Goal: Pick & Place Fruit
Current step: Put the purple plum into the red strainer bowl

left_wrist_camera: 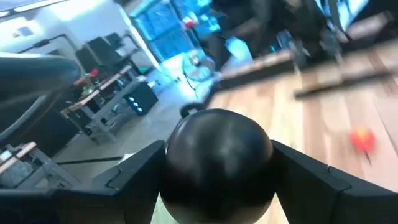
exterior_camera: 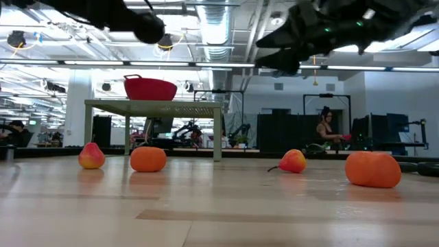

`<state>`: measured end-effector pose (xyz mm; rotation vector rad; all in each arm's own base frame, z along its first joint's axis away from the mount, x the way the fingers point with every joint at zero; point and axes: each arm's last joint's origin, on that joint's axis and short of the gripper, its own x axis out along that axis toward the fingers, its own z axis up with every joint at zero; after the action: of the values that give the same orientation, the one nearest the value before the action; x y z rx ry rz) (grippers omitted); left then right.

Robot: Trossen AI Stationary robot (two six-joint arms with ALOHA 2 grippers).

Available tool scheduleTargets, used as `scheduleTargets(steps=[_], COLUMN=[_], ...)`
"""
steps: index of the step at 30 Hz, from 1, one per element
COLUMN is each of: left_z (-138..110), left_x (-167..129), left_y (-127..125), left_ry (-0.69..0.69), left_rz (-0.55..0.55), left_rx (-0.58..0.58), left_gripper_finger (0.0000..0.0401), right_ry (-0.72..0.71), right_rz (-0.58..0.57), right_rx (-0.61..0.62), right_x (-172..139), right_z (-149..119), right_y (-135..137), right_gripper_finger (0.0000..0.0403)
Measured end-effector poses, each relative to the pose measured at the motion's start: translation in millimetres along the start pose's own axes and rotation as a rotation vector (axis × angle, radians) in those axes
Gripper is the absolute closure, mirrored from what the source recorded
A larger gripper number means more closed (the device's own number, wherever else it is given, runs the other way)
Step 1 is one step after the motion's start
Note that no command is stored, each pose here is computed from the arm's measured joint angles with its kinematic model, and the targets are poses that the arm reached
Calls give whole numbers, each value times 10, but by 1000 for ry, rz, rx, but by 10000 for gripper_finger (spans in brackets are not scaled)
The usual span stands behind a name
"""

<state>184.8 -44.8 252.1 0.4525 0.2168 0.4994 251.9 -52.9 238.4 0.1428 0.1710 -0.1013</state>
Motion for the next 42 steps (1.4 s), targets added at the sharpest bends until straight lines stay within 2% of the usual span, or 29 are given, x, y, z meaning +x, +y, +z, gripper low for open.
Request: scheduleTargets(steps=[2,5,9,13,17,21,28,36,39,42], left_z=[36,134,198,165,18,-178,-404,-439,-482,-517], left_x=[46,143,338,598,876,1137,1345,1349,1338,1325], left_y=[89,293,671,1127,1531,1791,1883,1866,1871,1901], left_ry=[-25,-27,25,146,310,462,581,603,615,629], left_rz=[30,113,265,403,418,412,400,383,343,346], left_rx=[-28,-5,124,220,257,253,256,243,219,190], left_gripper_finger=[139,140,139,140,141,141,141,140,126,106], right_ry=[-83,-137,-154,-141,-112,-99,-96,-90,-90,-88], right_rz=[-4,20,52,73,85,98,114,129,130,136], right_rx=[35,63,72,74,74,73,71,71,71,70], right_x=[-32,-21,99,270,447,607,739,728,728,728], right_z=[-93,-206,-298,-359,-402,-406,-380,-364,-364,-368], right_y=[8,38,89,131,167,197,219,224,226,246], right_gripper_finger=[83,83,83,83,83,83,83,83,83,83])
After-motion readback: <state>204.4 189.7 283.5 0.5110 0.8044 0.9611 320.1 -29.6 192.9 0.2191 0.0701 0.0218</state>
